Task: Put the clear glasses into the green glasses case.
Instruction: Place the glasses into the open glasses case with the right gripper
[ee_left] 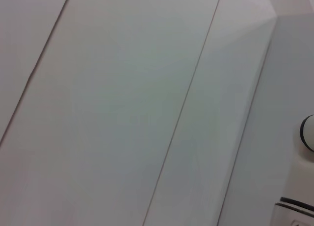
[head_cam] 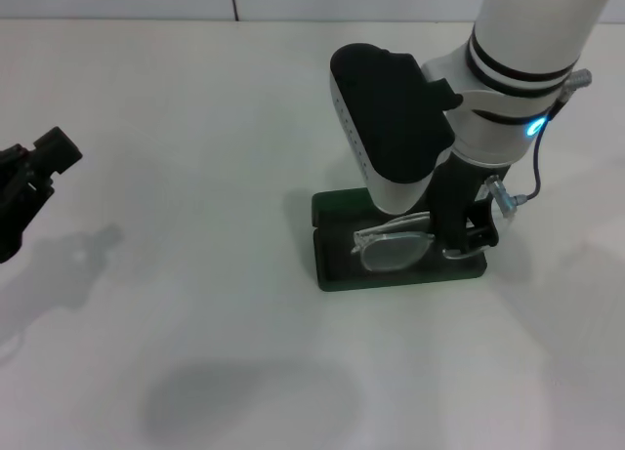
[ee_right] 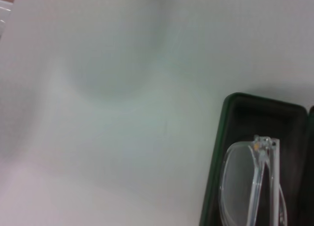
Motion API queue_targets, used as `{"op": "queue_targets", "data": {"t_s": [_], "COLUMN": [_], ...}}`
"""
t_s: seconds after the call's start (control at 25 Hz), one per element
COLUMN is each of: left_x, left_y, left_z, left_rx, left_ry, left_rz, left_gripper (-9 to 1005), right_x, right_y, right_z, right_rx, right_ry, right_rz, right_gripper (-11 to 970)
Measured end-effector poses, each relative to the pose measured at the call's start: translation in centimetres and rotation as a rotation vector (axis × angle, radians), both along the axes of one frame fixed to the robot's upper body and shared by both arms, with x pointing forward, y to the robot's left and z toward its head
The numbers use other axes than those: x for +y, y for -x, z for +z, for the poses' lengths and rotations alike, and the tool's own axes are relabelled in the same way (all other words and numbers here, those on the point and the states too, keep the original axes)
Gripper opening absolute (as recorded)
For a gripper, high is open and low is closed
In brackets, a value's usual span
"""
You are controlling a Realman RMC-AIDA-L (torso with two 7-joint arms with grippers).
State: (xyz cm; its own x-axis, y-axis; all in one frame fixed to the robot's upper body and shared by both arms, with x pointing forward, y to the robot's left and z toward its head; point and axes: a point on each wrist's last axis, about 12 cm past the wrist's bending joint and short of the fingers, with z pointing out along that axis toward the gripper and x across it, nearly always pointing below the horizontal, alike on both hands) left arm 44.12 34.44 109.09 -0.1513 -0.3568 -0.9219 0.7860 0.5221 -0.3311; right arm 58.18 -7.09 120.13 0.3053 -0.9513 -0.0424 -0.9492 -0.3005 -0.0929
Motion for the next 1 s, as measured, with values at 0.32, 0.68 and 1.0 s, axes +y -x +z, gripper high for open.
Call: {"op": "queue_targets", "data": {"t_s": [0.32, 0.68, 1.0], "left_x": [-0.24, -0.33, -0.43], "left_y": [0.05, -0.08, -0.16], "left_z": [-0.16, -0.16, -0.23], "left_rx": [-0.001, -0.001, 0.001], "left_ry": [-0.006, -0.004, -0.001], "left_rz": [-0.005, -0.004, -0.006], "left_gripper": [61, 62, 62], "right_x": [0.08, 0.24, 0.43], "right_y": [-0.35, -0.55, -0.72], "right_z": [-0.28, -0.35, -0.60], "right_rx": [-0.008, -0.011, 0.021], "right_ry": [-0.007, -0.019, -0.019], "right_rz": [0.016, 0.023, 0.021], "right_gripper": [87, 89, 90]}}
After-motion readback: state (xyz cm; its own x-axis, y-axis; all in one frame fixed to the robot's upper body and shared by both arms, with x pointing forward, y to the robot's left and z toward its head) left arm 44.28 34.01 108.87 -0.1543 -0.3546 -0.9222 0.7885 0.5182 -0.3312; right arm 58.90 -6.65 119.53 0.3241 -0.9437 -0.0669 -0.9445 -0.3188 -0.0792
